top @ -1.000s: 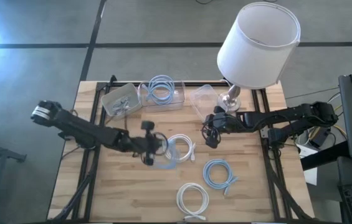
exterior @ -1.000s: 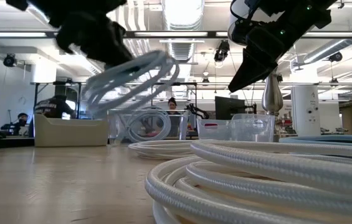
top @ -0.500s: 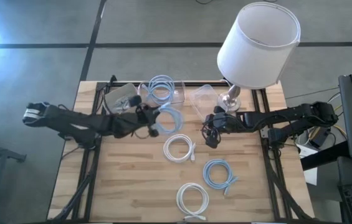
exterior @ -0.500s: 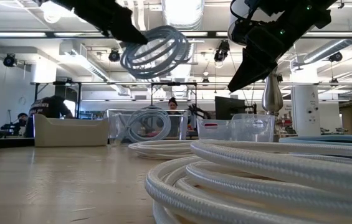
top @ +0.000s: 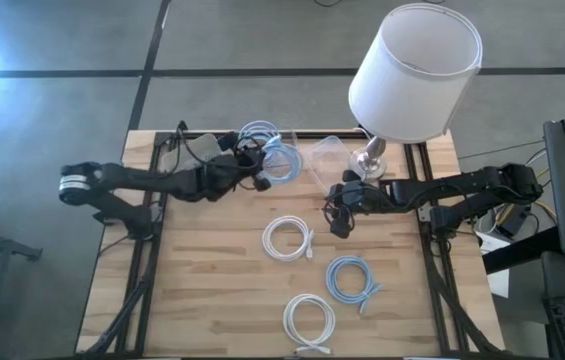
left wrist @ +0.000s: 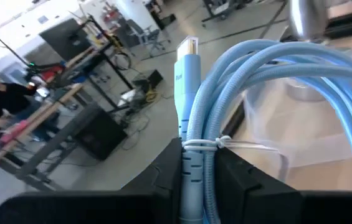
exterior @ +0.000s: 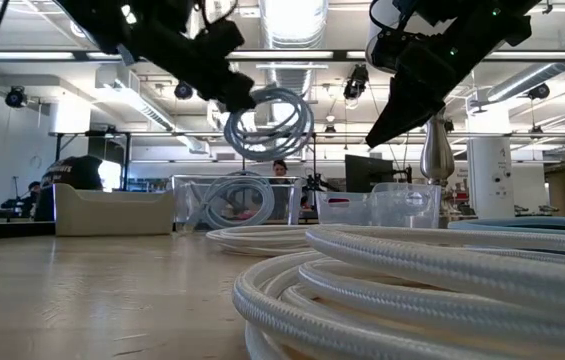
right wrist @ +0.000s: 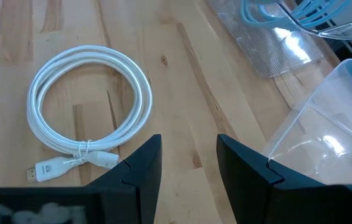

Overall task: Pick & Place USB Port
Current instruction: Put the left light blue HDMI cable into the transparent bin

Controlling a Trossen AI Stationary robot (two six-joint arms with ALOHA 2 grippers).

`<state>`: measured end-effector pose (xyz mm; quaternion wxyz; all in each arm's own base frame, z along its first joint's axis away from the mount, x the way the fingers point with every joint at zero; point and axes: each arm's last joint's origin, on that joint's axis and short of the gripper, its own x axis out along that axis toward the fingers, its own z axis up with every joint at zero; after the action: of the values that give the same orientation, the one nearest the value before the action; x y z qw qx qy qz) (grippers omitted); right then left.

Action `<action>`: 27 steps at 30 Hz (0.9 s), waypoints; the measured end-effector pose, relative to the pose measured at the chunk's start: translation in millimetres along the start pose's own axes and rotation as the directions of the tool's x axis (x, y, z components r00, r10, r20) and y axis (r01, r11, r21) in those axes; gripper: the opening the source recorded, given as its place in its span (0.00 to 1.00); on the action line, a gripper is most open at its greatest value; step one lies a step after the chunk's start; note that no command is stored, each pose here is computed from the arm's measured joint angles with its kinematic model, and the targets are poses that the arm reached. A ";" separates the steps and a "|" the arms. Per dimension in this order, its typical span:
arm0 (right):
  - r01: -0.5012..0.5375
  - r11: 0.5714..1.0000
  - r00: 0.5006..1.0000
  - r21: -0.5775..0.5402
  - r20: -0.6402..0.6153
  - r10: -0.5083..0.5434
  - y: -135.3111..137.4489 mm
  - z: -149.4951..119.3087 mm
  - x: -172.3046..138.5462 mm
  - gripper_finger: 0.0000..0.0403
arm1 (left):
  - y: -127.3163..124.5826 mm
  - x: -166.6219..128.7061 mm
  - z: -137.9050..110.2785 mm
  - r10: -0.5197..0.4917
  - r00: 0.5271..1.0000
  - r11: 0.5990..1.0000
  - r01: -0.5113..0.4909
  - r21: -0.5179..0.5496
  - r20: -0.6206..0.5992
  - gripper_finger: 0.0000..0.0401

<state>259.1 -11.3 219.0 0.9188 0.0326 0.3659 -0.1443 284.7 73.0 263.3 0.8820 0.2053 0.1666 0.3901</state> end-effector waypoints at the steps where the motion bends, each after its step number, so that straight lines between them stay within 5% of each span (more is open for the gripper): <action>1: 0.000 1.000 1.000 -0.001 0.000 0.000 0.0 0.0 0.0 0.37 | 0.4 5.3 -2.0 0.012 1.000 1.000 -0.012 0.020 -0.006 0.17; 14: -0.001 1.000 1.000 -0.003 -0.006 0.001 -0.1 -1.6 0.5 0.37 | 34.9 48.9 -23.4 0.278 0.946 0.960 -0.267 0.089 -0.167 0.17; 27: -0.001 1.000 1.000 -0.003 -0.010 0.001 -0.2 -2.6 0.9 0.37 | 32.6 63.4 -59.1 0.169 0.927 0.980 -0.121 0.160 -0.336 0.17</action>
<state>257.8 -11.3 216.4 0.9171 0.0319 0.3706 -0.1432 278.3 154.6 220.0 0.7913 0.2045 0.3304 0.4721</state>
